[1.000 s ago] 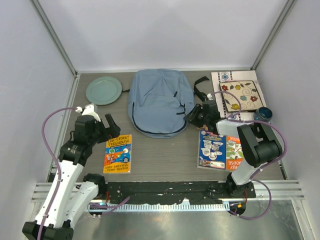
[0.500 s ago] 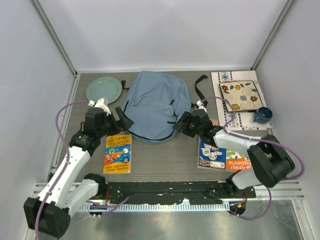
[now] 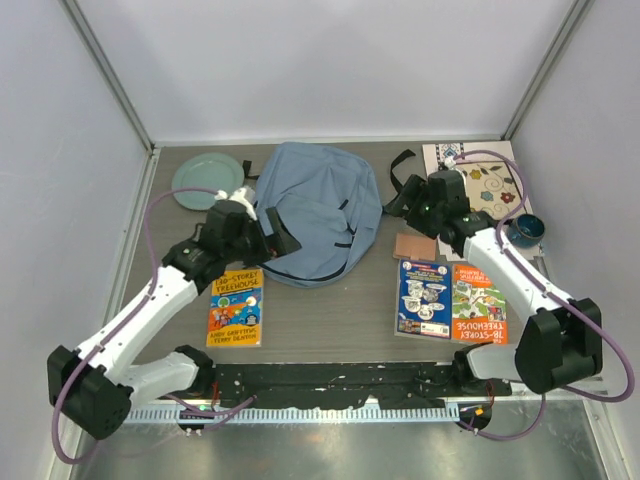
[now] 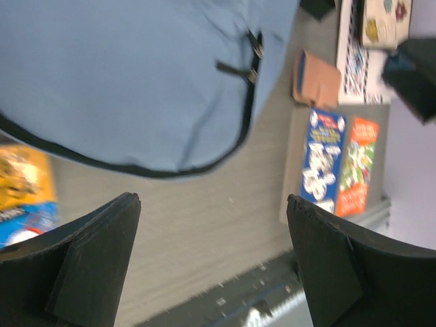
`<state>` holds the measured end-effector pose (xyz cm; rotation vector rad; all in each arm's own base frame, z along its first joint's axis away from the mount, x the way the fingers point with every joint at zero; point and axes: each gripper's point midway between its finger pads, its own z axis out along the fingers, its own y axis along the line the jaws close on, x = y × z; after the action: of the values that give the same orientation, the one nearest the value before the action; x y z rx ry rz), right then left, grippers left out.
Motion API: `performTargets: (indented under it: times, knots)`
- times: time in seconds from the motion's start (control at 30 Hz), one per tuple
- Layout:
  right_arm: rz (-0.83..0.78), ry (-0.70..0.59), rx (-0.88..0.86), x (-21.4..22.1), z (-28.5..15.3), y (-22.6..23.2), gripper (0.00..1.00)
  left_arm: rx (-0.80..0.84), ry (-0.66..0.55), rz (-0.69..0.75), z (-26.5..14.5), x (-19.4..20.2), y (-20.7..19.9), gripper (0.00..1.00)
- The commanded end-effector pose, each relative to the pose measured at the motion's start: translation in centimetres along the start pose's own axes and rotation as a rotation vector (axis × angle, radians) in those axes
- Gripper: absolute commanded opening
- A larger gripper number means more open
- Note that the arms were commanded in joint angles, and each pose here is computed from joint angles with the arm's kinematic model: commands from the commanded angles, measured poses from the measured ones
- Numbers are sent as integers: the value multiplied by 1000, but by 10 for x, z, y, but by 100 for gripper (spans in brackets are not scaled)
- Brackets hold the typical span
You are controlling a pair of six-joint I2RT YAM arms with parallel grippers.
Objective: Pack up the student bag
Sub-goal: Move the student bag to the center of the board.
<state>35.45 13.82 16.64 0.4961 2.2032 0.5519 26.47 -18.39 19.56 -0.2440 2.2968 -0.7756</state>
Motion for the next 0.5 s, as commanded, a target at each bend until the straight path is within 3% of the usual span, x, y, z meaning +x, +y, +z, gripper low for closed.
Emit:
performTargets:
  times: [0.0, 0.07, 0.17, 0.2, 0.33, 0.47]
  knots:
    - [-2, 157, 14, 0, -24, 15, 86, -3, 202, -76, -5, 53, -38, 93]
    - [-17, 174, 19, 0, -27, 16, 87, -27, 255, -100, -7, 81, -43, 93]
    - [-57, 156, 36, 0, -20, 6, 87, -112, 228, -110, 5, 109, -15, 94]
    - [-75, 159, 45, 4, -17, 0, 87, -187, 212, -100, 13, 122, 14, 94]
    - [-90, 104, 49, 1, -11, -13, 87, -269, 133, -94, 25, 132, 52, 94]
    - [-68, 149, -25, 11, -13, -4, 87, -353, 102, -66, 30, 130, 69, 95]
